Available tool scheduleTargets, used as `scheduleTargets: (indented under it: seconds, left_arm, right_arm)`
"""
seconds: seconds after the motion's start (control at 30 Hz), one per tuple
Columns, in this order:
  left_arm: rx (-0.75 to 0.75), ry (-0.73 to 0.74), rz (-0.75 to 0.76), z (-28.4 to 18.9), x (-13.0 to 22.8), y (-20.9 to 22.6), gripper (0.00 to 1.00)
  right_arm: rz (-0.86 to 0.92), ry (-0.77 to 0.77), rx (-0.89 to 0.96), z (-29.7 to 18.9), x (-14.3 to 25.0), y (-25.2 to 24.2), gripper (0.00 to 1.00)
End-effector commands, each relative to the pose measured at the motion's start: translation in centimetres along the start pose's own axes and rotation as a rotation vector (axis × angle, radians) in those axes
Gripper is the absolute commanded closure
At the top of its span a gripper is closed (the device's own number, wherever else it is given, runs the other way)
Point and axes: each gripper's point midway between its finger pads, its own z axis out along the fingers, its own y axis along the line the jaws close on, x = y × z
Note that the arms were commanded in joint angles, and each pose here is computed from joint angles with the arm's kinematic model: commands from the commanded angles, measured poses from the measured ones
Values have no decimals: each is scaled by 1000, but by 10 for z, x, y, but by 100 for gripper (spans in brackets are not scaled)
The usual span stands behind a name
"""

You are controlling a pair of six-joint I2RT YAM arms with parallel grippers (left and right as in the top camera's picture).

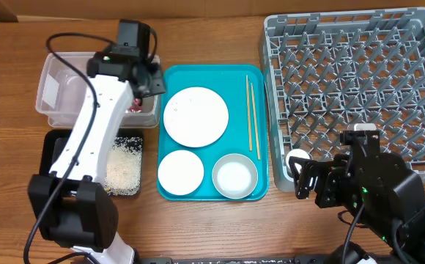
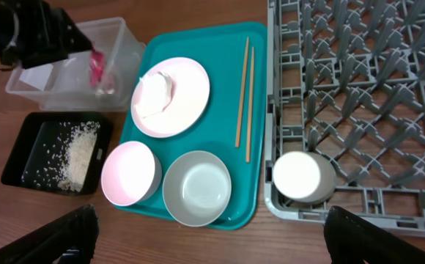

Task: Sort waste into correct bins and load items into the dishwasher
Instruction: 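Carry the wrapper and tissue over the clear plastic bin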

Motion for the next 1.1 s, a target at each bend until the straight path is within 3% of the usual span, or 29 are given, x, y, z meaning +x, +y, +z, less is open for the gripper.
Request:
scheduleTargets:
  seconds: [0.0, 0.17, 0.4, 0.43, 0.5, 0.53, 0.57, 0.73, 0.87, 0.97, 1.07]
  left_arm:
    - [87, 41, 220, 5, 25, -54, 40]
    - [-59, 105, 354, 46, 59, -67, 40]
    - [-208, 245, 292, 112, 97, -53, 44]
    - [-211, 256, 290, 115, 100, -52, 47]
    - [-209, 265, 291, 116, 102, -52, 71]
    - [-209, 264, 291, 111, 100, -52, 90]
    - [-208, 264, 290, 105, 98, -52, 96]
    - [-119, 170, 248, 38, 56, -68, 96]
    - [-36, -45, 160, -33, -2, -58, 96]
    - [-53, -97, 74, -46, -23, -25, 96]
    - [-114, -50, -1, -31, -26, 17, 96]
  right_arm:
    - [9, -16, -14, -4, -4, 3, 0]
    - [9, -16, -15, -4, -4, 3, 0]
    - [9, -16, -15, -4, -4, 3, 0]
    - [9, -16, -15, -4, -4, 3, 0]
    - [9, -16, -15, -4, -4, 3, 0]
    - [9, -15, -14, -4, -4, 3, 0]
    - [8, -15, -15, -4, -4, 3, 0]
    - [9, -16, -15, -4, -4, 3, 0]
    - [9, -16, -15, -4, -4, 3, 0]
    - [9, -16, -15, -4, -5, 3, 0]
    - [9, -17, -15, -4, -5, 3, 0]
